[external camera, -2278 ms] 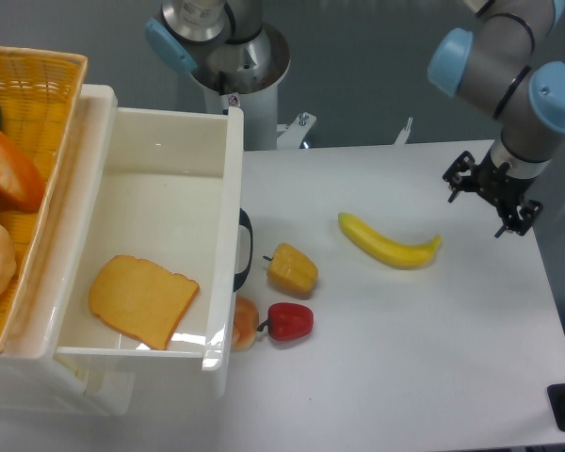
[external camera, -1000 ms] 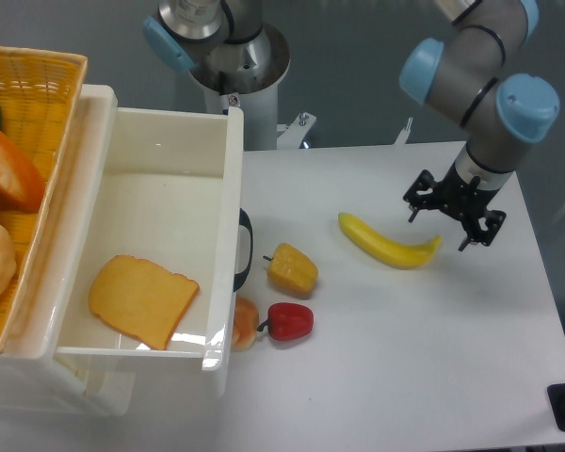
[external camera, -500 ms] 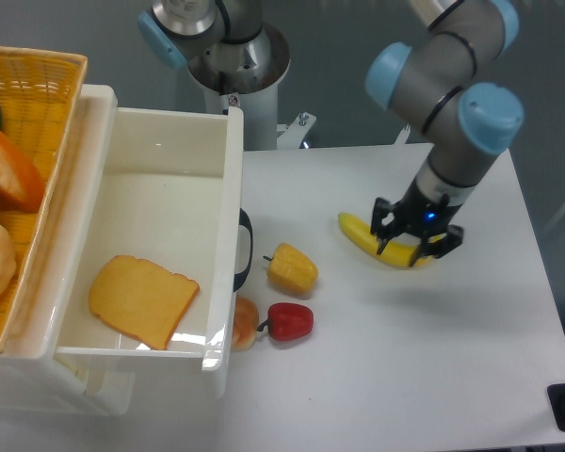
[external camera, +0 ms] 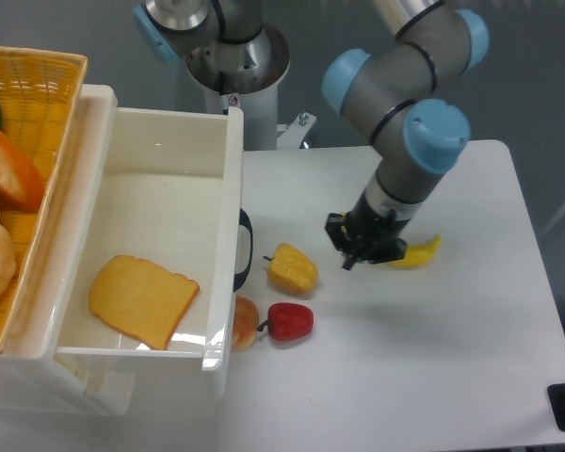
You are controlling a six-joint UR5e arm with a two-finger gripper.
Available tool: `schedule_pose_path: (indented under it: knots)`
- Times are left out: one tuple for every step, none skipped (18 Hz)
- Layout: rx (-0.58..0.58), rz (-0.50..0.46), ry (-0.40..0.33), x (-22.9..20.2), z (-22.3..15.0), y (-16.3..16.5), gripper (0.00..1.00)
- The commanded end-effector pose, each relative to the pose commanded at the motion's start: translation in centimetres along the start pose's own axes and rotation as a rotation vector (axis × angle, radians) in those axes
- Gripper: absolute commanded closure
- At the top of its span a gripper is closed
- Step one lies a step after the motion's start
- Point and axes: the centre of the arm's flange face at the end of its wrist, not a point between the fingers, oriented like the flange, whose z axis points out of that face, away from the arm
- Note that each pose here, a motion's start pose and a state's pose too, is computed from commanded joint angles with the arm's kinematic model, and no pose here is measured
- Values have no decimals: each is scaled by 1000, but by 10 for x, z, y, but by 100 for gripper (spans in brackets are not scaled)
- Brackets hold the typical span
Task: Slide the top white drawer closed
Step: 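Move the gripper to the front face of the open white drawer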
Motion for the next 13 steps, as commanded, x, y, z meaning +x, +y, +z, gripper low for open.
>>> schedule_pose_path:
  knots:
    - [11,-37,46,4,-1,-1,100]
    - [29,-53,72,7,-6,-5,100]
    - [55,-65,91,9,-10,-8,100]
    - [74,-80,111,11,-9,-11,100]
    - [86,-88,122,13,-9,-13,100]
    - [96,-87,131,15,-9,-15,100]
    - [105,-84,142,19,-8,-18,100]
    - [110,-77,151,24,-6,-22,100]
    - [112,-78,159,29,-5,-25,100]
    - [113,-89,168,33,-3,-27,100]
    - [116,-91,175,38,-1,-31,100]
    - [118,-85,178,41,-1,-33,100]
    - [120,-82,180,42,0,-35,100]
